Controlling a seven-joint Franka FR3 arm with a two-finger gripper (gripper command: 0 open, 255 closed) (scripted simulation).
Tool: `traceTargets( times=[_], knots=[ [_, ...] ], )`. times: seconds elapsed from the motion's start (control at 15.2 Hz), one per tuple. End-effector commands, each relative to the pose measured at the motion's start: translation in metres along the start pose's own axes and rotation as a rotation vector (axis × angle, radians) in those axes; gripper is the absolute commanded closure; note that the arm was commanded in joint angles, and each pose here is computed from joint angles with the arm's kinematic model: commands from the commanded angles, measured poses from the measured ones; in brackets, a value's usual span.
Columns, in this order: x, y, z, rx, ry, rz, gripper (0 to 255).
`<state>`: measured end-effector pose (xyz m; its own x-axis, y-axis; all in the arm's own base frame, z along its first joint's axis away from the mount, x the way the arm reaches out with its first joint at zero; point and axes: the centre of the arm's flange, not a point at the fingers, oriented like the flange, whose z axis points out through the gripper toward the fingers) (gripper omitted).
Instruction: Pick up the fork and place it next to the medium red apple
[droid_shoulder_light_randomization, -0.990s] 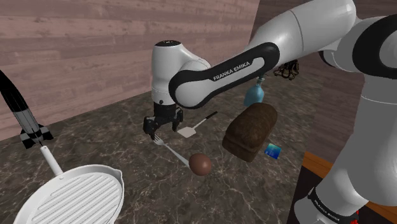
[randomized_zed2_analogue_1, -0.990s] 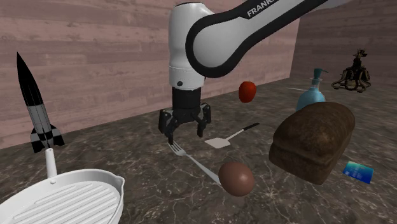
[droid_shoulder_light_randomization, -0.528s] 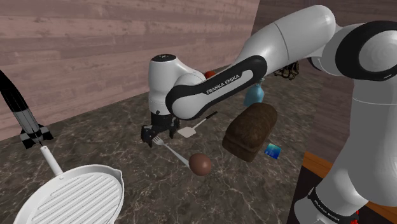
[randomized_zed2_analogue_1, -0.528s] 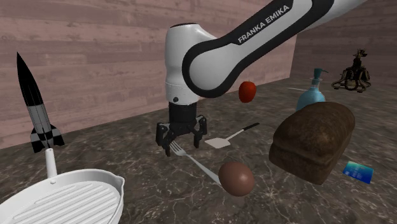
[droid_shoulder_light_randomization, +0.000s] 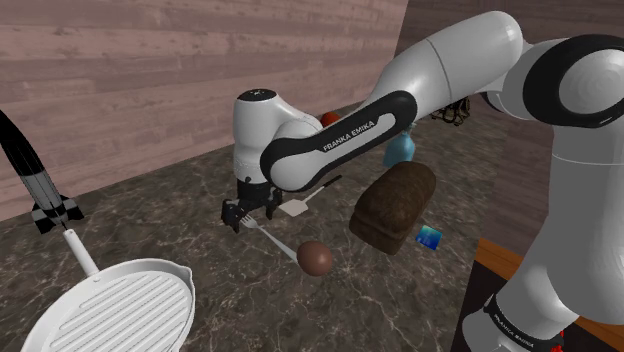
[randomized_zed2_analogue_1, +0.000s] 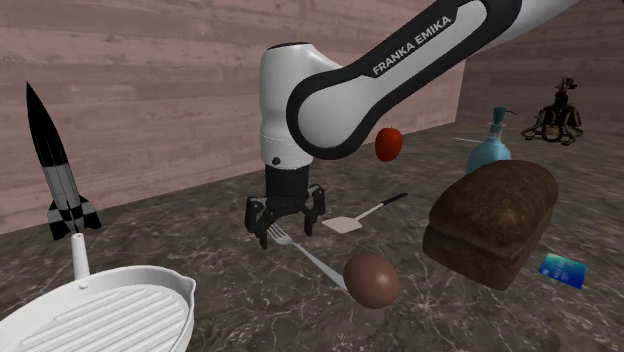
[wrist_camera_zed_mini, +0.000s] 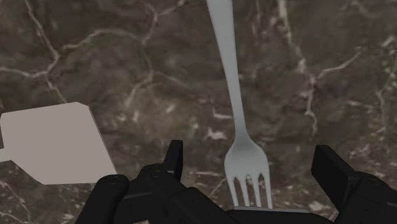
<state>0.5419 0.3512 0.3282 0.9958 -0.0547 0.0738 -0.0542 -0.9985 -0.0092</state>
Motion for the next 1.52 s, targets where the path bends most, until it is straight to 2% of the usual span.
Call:
traceTargets(
  times=[0.0, 0.59, 1.45],
  knots=[
    [0.000, 0.000, 0.000, 0.000, 0.000, 0.000, 255],
    [0.000, 0.000, 0.000, 0.000, 0.000, 0.000, 255],
    [0.005, -0.001, -0.068, 0.000, 0.000, 0.000, 255]
  ],
)
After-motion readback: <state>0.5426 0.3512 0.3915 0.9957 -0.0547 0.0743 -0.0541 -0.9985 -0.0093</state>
